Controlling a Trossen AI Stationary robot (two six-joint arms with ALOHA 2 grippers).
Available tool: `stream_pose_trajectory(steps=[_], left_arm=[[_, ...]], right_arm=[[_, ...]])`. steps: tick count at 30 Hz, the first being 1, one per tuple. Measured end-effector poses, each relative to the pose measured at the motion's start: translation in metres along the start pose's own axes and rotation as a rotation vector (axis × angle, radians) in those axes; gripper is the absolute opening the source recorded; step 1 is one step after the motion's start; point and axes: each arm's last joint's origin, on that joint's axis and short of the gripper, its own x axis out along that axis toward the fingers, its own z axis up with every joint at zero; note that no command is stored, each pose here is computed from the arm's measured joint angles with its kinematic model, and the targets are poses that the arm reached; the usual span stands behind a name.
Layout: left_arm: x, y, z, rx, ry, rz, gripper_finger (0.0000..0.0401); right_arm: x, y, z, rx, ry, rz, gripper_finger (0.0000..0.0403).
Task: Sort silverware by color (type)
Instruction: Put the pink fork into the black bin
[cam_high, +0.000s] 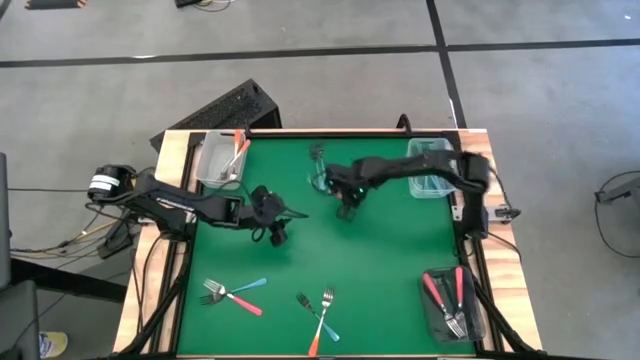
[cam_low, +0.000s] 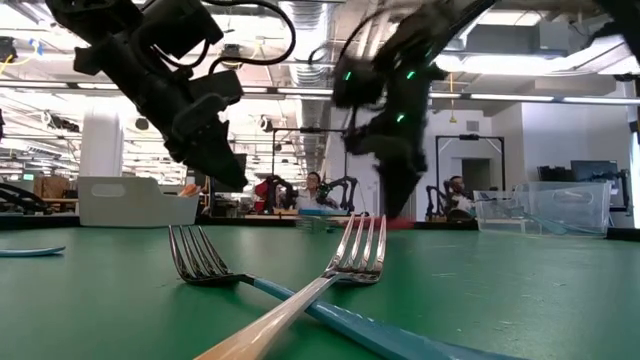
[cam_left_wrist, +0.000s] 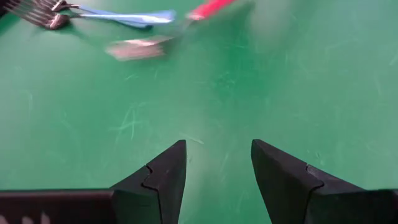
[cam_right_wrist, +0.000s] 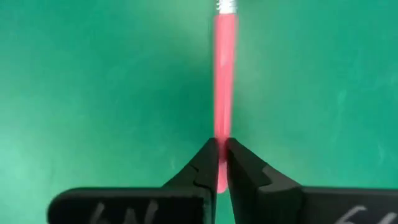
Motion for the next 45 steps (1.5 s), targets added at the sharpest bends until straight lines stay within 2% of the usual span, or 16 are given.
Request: stream_pose_trajectory(steps=[5, 10, 12, 15, 19, 24, 32, 35, 40, 45], left_arm=[[-0.004, -0.008, -0.003, -0.003, -0.022, 0.022, 0.0169], [-0.005, -0.011, -0.004, -0.005, -0.037, 0.031, 0.0169], [-0.005, -0.011, -0.003, -0.011, -0.046, 0.027, 0.0169], [-0.006, -0.013, 0.002, -0.029, -0.090, 0.008, 0.0169], [-0.007, -0.017, 0.012, -0.058, -0.182, -0.034, 0.0169], [-0.008, -0.021, 0.015, -0.050, -0.200, -0.114, 0.0169], [-0.008, -0.022, 0.013, -0.027, -0.180, -0.133, 0.0169], [-0.008, -0.022, 0.013, -0.006, -0.182, -0.124, 0.0169], [-0.008, -0.021, 0.012, 0.015, -0.171, -0.115, 0.0169], [-0.008, -0.021, 0.012, 0.021, -0.172, -0.108, 0.0169]], right_arm=[[-0.033, 0.043, -0.049, -0.014, -0.022, 0.019, 0.0023], [-0.069, 0.070, -0.103, 0.000, 0.042, 0.000, 0.0012], [-0.085, 0.079, -0.117, 0.007, 0.005, -0.018, 0.0016], [-0.102, 0.090, -0.128, 0.029, -0.140, -0.058, 0.0032], [-0.105, 0.101, -0.121, 0.051, -0.312, -0.066, 0.0058], [-0.092, 0.103, -0.103, 0.060, -0.356, -0.043, 0.0091], [-0.043, 0.104, -0.082, 0.076, -0.259, -0.072, 0.0155], [-0.026, 0.107, -0.076, 0.055, -0.207, -0.023, 0.0170], [-0.005, 0.108, -0.070, 0.021, -0.129, 0.053, 0.0170], [-0.003, 0.103, -0.067, 0.015, -0.115, 0.075, 0.0153]])
